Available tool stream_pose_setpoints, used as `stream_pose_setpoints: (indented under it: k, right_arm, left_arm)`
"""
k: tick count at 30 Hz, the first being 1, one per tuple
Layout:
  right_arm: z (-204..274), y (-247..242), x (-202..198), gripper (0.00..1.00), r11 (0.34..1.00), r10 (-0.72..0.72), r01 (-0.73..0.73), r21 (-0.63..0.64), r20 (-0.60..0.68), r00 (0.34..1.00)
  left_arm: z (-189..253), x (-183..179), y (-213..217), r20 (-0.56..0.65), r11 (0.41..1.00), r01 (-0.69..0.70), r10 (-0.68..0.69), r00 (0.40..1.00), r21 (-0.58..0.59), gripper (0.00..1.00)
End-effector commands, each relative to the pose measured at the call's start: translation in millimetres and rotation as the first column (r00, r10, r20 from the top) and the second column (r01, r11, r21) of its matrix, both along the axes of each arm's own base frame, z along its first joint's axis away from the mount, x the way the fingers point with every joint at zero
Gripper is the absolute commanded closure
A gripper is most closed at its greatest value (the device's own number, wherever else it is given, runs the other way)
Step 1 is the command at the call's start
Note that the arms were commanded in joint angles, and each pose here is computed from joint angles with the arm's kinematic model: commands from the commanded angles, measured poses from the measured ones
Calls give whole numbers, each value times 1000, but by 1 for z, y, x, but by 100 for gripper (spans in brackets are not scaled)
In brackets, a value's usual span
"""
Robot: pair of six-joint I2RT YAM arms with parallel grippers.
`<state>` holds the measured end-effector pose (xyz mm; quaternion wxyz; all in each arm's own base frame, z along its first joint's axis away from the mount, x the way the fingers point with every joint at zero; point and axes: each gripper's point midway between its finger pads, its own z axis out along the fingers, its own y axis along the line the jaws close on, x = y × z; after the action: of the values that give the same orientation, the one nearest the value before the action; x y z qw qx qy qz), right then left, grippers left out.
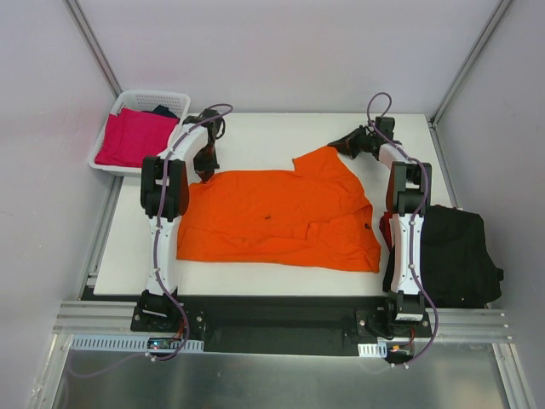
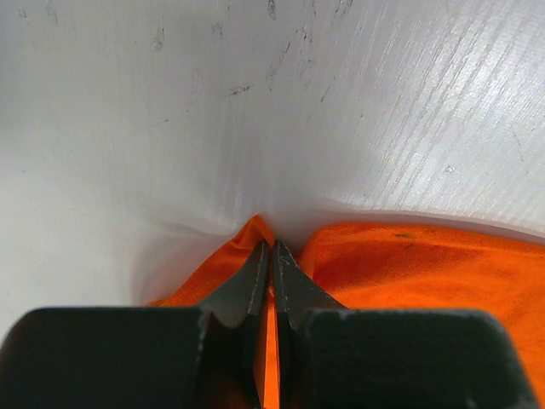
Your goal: Fold and stack the t-shirts
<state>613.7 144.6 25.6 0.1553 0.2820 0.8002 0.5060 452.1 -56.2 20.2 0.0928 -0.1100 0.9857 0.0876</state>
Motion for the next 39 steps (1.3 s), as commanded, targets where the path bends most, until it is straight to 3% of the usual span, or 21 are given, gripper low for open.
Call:
stream_pose_setpoints:
  k: [1, 6, 13, 30, 39]
  right_arm:
    - [6, -6, 9, 99, 1000, -20, 21, -4, 17, 1000]
    - [22, -2, 8, 99, 1000, 3, -4, 27, 34, 999]
    - [47, 9, -14, 99, 995, 67, -69, 68, 33, 997]
    - [67, 19, -67, 99, 983, 176, -176, 55, -2, 984]
    - [85, 17, -83, 99, 978, 208, -208, 36, 10, 978]
  left_arm:
    - [15, -2, 6, 11, 1000, -14, 14, 1000, 1, 100]
    - [20, 4, 6, 30, 1000, -14, 14, 999, 4, 100]
    - [42, 7, 30, 77, 991, -38, 28, 997, 126, 100]
    - [76, 29, 10, 190, 994, -36, 16, 982, 101, 100]
    - [78, 12, 4, 172, 993, -36, 17, 985, 109, 100]
